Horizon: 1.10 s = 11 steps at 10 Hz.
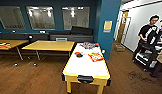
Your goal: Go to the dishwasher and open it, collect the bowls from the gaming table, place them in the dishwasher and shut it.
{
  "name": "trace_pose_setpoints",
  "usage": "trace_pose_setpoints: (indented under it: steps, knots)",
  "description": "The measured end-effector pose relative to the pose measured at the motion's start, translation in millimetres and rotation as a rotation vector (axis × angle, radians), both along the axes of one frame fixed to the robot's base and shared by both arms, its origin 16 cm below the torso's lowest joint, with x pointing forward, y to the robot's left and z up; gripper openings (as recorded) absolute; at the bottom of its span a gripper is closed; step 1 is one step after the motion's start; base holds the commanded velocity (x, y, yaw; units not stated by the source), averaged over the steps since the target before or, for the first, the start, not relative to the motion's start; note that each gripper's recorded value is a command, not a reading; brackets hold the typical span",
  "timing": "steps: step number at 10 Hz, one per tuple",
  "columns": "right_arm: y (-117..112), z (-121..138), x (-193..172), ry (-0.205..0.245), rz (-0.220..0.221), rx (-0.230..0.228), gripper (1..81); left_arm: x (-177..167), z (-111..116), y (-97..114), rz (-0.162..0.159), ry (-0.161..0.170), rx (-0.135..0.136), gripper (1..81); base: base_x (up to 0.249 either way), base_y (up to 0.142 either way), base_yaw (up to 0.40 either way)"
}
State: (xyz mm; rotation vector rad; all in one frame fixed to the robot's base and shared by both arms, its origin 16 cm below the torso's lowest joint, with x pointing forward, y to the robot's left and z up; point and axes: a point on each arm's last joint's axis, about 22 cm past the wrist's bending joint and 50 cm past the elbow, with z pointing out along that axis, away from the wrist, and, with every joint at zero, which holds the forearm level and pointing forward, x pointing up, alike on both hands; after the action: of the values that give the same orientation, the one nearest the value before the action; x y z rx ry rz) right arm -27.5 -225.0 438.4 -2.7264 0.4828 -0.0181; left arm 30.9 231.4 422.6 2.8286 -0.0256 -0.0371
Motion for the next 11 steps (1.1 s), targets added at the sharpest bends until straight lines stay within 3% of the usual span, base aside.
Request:
trace_pose_setpoints:
  steps: [3,7,8,10,11]
  knots:
    - [2,0,0,0.0,0.0,0.002,1.0,0,0,0,0.0,0.0,0.0,1.0,0.0,0.0,-0.089]
    - [2,0,-1,0.002,0.001,0.002,1.0,-5,0,0,-0.021,-0.001,-0.001,1.0,0.0,0.0,-0.347]
    - [1,0,8,-0.012,-0.001,0.001,1.0,-16,0,0,-0.026,0.014,0.001,1.0,0.0,0.0,-0.39]
    - [2,0,-5,0.006,0.007,0.001,1.0,5,0,-1,-0.024,-0.015,-0.002,1.0,0.0,0.0,-0.39]
    - [-1,-1,-5,0.006,0.008,-0.004,1.0,4,0,-5,-0.024,-0.014,-0.008,1.0,0.0,0.0,-0.39]
